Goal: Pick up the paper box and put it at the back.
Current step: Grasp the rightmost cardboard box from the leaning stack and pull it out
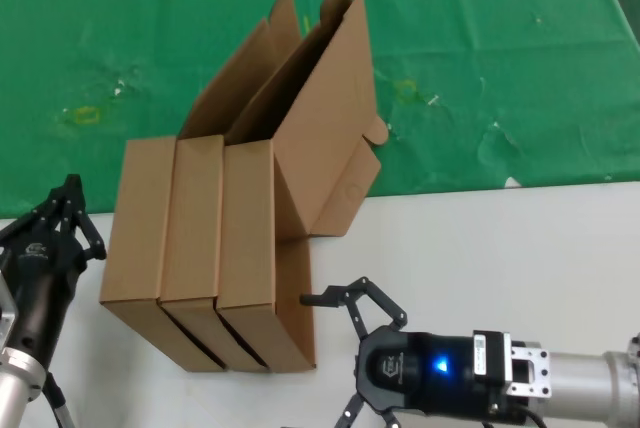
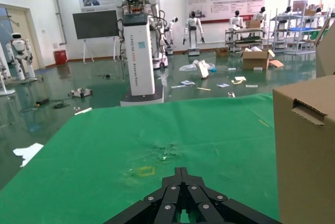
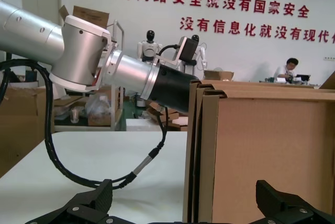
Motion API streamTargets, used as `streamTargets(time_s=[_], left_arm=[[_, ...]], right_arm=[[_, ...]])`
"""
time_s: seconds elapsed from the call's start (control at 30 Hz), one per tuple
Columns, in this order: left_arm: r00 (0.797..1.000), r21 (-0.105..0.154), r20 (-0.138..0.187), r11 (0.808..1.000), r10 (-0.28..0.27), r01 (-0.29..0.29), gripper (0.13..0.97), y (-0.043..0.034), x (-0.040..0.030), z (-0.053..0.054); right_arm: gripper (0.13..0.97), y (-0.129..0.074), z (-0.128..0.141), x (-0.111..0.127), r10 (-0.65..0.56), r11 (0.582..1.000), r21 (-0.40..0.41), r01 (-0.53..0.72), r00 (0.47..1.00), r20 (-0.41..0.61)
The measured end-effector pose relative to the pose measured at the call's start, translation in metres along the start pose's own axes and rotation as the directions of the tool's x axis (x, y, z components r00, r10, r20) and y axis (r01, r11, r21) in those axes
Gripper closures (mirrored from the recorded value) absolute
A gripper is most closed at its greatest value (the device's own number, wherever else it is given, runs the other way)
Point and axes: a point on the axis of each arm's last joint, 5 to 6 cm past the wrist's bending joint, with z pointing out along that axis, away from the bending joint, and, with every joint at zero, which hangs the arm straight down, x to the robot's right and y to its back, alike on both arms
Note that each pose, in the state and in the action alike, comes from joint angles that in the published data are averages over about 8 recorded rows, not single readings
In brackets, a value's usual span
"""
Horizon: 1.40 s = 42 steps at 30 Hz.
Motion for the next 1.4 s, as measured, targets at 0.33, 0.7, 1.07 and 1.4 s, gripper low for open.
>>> streamTargets(time_s=[0.33, 0.7, 1.07, 1.4], left_arm=[[1.0, 0.0, 0.0, 1.0, 0.0, 0.0, 0.953, 0.0, 0.0, 0.0], [1.0, 0.0, 0.0, 1.0, 0.0, 0.0, 0.953, 0.0, 0.0, 0.0], [1.0, 0.0, 0.0, 1.0, 0.0, 0.0, 0.953, 0.0, 0.0, 0.0], [1.0, 0.0, 0.0, 1.0, 0.0, 0.0, 0.953, 0.0, 0.0, 0.0]], right_arm=[[0.13, -0.002, 0.012, 0.012, -0.009, 1.0, -0.004, 0.009, 1.0, -0.008], [0.183, 0.0, 0.007, 0.02, 0.001, 1.0, -0.018, -0.001, 1.0, -0.007], [0.292, 0.001, 0.006, 0.018, 0.001, 1.0, -0.022, -0.001, 1.0, -0.009], [0.502, 0.001, 0.006, 0.018, -0.013, 1.0, -0.026, 0.013, 1.0, 0.003]])
